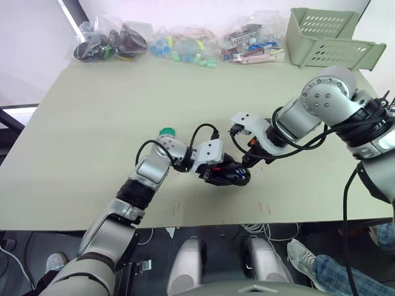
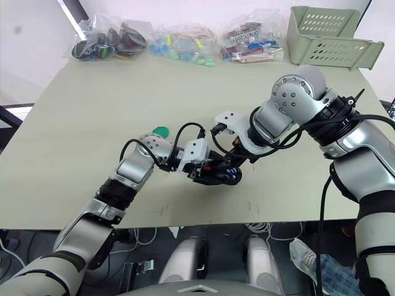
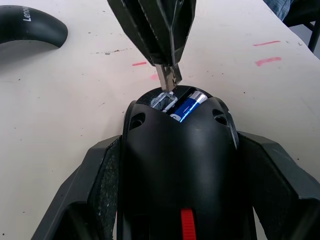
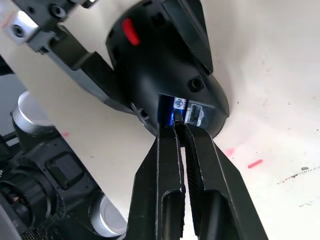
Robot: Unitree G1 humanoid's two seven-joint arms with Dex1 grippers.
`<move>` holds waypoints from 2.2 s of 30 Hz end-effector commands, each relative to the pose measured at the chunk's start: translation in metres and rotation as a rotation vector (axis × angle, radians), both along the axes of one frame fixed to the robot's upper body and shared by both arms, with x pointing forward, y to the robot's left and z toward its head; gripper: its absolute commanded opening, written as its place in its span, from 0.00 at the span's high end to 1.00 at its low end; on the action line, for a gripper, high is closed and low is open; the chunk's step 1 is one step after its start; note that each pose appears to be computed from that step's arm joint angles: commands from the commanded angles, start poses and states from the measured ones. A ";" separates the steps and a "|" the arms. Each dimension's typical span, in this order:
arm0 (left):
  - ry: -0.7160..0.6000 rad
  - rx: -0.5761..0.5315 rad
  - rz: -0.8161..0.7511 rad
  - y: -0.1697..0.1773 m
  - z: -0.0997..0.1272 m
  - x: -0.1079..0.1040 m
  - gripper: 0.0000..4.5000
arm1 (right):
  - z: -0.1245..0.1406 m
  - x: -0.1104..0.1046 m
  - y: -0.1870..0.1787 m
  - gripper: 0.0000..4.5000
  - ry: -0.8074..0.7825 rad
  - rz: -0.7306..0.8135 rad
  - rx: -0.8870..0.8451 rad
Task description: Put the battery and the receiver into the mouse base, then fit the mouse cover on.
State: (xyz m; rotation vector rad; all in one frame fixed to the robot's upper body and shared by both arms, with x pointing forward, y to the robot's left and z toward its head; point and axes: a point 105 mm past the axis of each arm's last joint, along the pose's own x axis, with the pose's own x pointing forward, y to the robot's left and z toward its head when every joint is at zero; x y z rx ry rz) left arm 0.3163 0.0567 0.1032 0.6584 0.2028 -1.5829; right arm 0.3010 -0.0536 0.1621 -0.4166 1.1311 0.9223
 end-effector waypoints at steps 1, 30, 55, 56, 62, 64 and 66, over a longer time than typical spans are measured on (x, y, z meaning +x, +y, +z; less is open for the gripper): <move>-0.007 0.011 -0.020 -0.004 -0.002 -0.005 0.35 | 0.002 0.002 0.000 1.00 -0.008 -0.007 0.007; -0.005 -0.002 -0.009 -0.006 -0.001 -0.006 0.35 | -0.018 0.010 -0.005 1.00 0.003 -0.056 -0.021; -0.008 -0.013 -0.004 -0.009 -0.004 -0.007 0.35 | -0.022 0.007 -0.009 1.00 -0.049 0.014 -0.158; -0.007 -0.014 -0.003 -0.009 -0.004 -0.008 0.35 | -0.023 0.007 -0.010 1.00 -0.049 0.014 -0.162; -0.005 -0.018 -0.002 -0.011 -0.005 -0.008 0.35 | -0.022 0.006 -0.011 1.00 -0.047 0.025 -0.175; -0.006 -0.019 -0.001 -0.011 -0.005 -0.008 0.35 | -0.022 0.005 -0.009 1.00 -0.034 0.029 -0.161; -0.006 -0.020 0.000 -0.012 -0.005 -0.008 0.35 | -0.024 0.003 -0.005 1.00 -0.012 0.027 -0.146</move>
